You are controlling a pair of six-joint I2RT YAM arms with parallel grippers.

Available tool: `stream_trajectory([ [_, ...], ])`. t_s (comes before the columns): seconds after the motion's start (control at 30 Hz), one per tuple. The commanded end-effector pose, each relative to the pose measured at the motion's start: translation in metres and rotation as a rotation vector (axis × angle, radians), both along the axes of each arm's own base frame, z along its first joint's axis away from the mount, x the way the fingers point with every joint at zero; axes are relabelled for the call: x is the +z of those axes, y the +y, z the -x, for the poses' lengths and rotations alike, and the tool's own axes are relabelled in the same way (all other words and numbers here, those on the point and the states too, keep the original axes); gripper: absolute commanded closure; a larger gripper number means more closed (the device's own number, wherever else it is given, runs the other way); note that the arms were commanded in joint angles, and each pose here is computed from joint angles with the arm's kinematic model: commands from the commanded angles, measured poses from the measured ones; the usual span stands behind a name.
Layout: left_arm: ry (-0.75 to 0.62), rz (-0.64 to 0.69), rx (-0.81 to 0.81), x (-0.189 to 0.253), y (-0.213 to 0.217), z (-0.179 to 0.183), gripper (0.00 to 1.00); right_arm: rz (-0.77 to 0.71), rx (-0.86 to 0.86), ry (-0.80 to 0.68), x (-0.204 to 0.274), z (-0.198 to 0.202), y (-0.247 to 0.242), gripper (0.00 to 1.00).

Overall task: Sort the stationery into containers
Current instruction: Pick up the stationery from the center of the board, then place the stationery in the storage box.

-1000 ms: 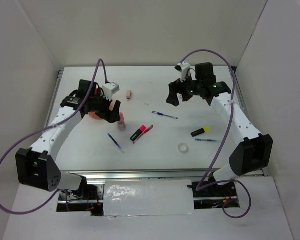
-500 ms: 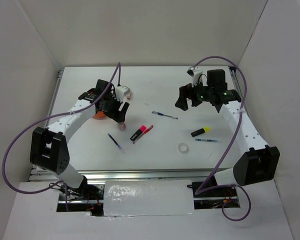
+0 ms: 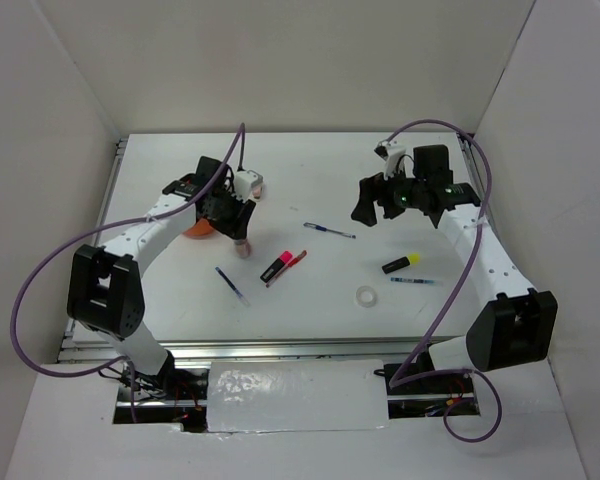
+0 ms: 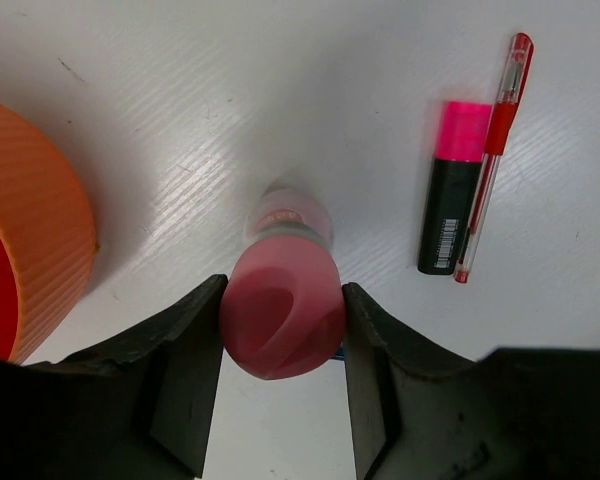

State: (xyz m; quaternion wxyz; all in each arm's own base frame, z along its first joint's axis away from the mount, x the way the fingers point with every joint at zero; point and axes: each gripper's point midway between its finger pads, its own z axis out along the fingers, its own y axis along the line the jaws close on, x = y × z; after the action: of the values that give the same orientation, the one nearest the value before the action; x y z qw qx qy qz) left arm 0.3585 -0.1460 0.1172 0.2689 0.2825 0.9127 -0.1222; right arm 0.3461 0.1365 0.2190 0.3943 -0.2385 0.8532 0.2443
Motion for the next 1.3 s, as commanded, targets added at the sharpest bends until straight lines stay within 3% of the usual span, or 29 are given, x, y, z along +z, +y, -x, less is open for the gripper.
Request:
stream_trajectory([
  [0.0,-0.049,0.036,-0.017,0.02,-0.01,-0.012,0.63,-0.026,-0.002,-0.05,0.013,-0.002,0.0,0.01],
  [0.17,-0.115,0.06,0.01,0.067,-0.002,-0.02,0.72,-0.021,-0.008,-0.042,0.008,0.002,-0.002,0.02],
  [0.43,-0.285,0.081,0.122,0.178,0.067,-0.042,0.71,-0.019,-0.03,-0.02,-0.001,0.009,-0.012,0.02],
  [0.73,-0.291,0.049,0.395,0.172,0.158,-0.063,0.72,-0.02,-0.044,-0.015,-0.009,0.015,-0.019,0.02],
  [1.27,-0.234,0.083,0.383,0.151,0.159,-0.073,0.72,-0.028,-0.044,0.008,-0.017,0.017,-0.019,0.02],
])
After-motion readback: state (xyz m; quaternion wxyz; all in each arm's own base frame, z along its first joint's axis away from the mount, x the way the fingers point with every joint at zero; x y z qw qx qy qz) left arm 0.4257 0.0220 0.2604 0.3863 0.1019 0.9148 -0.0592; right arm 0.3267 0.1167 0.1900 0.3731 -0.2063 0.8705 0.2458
